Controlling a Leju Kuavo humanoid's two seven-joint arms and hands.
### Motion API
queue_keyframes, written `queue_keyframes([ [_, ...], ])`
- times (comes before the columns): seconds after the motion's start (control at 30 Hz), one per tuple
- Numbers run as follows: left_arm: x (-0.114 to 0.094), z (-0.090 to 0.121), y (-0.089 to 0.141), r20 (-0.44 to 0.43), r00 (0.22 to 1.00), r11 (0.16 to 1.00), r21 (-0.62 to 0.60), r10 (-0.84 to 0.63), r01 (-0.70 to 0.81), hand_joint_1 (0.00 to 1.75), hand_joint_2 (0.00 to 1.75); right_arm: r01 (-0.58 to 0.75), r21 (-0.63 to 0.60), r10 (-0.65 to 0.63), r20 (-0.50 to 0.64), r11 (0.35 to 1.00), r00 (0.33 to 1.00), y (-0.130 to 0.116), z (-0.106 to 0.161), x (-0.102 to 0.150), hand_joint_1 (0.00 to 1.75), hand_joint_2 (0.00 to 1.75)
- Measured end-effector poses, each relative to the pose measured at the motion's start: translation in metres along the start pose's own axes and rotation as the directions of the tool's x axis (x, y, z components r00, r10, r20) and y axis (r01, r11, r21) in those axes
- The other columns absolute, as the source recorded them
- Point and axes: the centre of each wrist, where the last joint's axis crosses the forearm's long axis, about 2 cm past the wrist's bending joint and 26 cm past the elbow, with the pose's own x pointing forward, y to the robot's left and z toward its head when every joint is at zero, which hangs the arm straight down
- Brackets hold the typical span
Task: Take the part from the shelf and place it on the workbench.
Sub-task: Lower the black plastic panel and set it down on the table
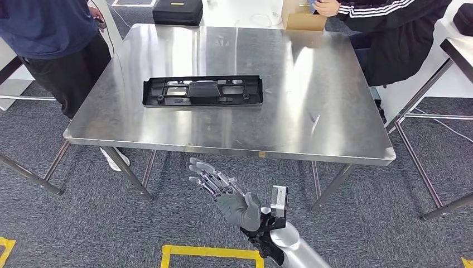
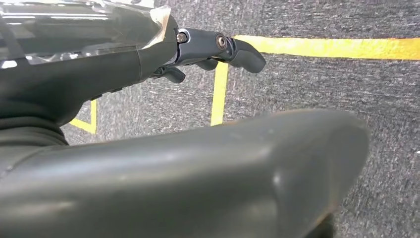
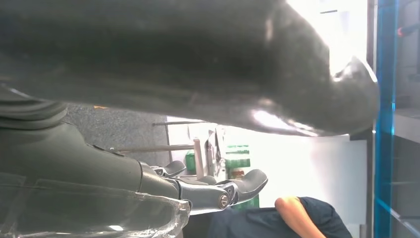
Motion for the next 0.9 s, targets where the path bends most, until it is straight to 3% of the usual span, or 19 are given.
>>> queue_keyframes([
  [0.9,-0.002,0.0,0.001,0.0,1.0,1.0,-0.009,0.001,-0.001,0.0,0.0,-0.024,-0.062,0.02,-0.065,0.998,0.998,-0.002,0.005,-0.013,0.0,0.0],
])
